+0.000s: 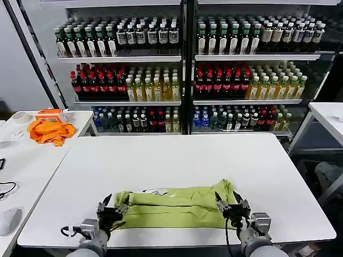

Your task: Fold and organize the clothes.

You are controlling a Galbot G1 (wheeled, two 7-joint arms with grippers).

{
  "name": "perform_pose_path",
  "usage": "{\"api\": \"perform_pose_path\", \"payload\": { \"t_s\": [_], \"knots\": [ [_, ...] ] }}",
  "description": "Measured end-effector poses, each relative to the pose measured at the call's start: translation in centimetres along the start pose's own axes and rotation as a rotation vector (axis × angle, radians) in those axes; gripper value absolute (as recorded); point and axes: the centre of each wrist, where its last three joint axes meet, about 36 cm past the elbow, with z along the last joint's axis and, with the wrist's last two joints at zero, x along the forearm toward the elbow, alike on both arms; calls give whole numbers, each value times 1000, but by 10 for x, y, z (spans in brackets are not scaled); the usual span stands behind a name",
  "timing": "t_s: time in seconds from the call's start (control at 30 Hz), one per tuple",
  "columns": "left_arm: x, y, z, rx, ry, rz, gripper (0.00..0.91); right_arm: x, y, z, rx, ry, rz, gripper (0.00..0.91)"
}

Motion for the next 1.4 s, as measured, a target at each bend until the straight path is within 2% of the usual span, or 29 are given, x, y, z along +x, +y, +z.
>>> {"api": "perform_pose_path", "payload": {
  "t_s": [0.17,0.2,0.27,0.3,0.33,1.03,1.27,1.4],
  "knots": [
    [-1,-13,10,51,17,-15,907,8,1,5,4,3,12,907],
    [-1,-15,11,58,18,-17,766,9,1,5,6,3,15,907],
    [-2,-19,13,72,19,-21,333,12,1,6,8,3,18,907],
    [-2,-21,14,79,19,-23,60,13,1,6,9,3,19,907],
    [-3,-22,15,84,19,-28,40,14,1,6,10,3,20,907],
    [-8,-30,31,201,16,-56,30,25,2,6,14,-5,34,907],
    [-5,-21,24,226,-3,-64,40,25,0,3,19,-13,38,907],
    [-2,-3,14,219,-25,-86,30,24,-2,0,20,-20,39,907]
  ]
}}
